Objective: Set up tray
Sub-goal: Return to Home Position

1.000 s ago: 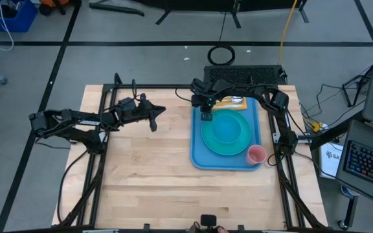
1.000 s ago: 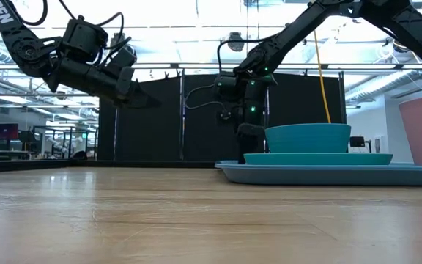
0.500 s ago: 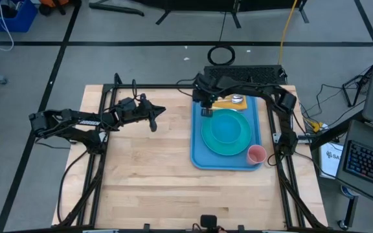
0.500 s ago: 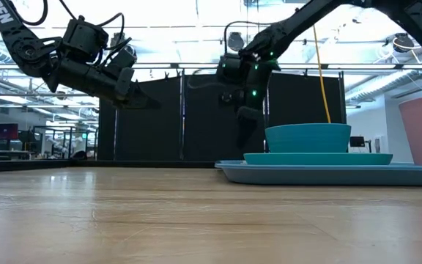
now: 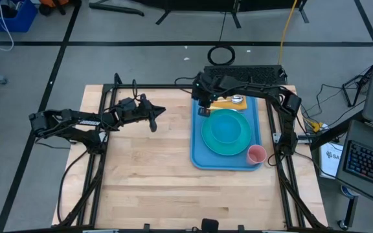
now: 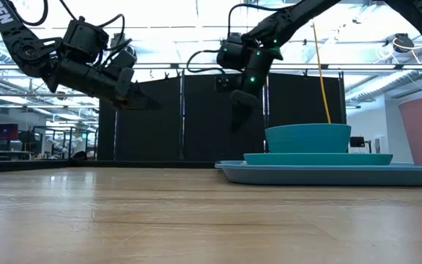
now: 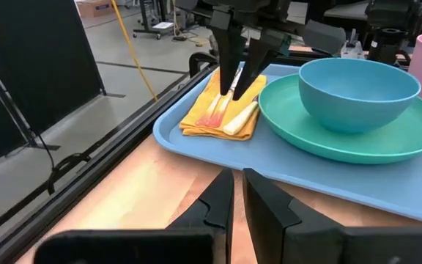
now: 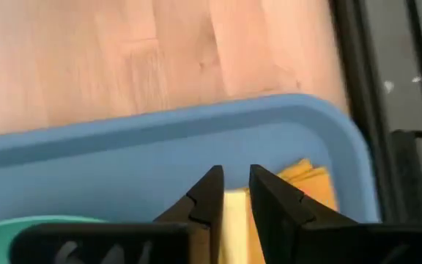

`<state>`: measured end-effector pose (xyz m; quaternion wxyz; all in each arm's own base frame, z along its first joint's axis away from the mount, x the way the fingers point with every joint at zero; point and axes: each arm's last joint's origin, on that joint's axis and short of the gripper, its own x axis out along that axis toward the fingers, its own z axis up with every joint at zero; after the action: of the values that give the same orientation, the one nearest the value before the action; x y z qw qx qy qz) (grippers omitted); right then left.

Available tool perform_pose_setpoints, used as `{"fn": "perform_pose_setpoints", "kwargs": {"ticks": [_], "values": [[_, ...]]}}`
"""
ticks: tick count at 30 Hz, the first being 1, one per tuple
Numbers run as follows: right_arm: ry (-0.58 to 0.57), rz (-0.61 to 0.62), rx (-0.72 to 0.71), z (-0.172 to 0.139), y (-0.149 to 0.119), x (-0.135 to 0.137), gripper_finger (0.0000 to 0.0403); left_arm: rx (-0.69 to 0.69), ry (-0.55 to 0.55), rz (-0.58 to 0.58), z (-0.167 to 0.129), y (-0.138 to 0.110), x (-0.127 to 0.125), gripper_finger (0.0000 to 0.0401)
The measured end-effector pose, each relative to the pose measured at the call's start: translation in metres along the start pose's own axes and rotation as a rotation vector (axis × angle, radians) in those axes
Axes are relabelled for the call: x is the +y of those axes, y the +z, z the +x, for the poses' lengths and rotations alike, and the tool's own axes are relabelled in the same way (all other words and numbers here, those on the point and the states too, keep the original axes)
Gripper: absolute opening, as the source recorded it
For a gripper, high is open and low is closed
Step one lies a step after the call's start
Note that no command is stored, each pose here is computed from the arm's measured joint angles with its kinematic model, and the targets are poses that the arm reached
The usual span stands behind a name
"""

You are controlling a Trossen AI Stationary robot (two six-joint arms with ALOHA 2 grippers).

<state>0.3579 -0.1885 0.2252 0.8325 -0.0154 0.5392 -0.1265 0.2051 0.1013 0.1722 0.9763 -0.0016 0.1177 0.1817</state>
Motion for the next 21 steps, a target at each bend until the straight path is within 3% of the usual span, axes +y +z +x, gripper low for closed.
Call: {"fn": "perform_pose_setpoints", "kwargs": {"ticks": [5, 11, 15, 19, 21], "values": [[0.166, 0.049, -0.042, 0.002, -0.003, 0.010, 0.0007, 0.003, -0.036, -0.032, 0.000, 0.000, -0.001, 0.0037], [0.105, 0.048, -0.069, -0.014, -0.011, 0.023, 0.0001, 0.036, -0.040, -0.074, 0.000, -0.004, -0.002, 0.0037], [0.076, 0.024, -0.227, -0.038, -0.021, 0.033, 0.0000, 0.052, -0.040, -0.089, 0.000, -0.005, -0.002, 0.0037], [0.154, 0.019, -0.433, -0.062, -0.042, 0.049, 0.0000, 0.055, 0.048, -0.074, 0.000, -0.005, 0.001, 0.0037], [0.152, 0.034, -0.514, -0.073, -0.055, 0.056, 0.0000, 0.060, 0.064, -0.142, 0.000, -0.006, 0.001, 0.0037]]}}
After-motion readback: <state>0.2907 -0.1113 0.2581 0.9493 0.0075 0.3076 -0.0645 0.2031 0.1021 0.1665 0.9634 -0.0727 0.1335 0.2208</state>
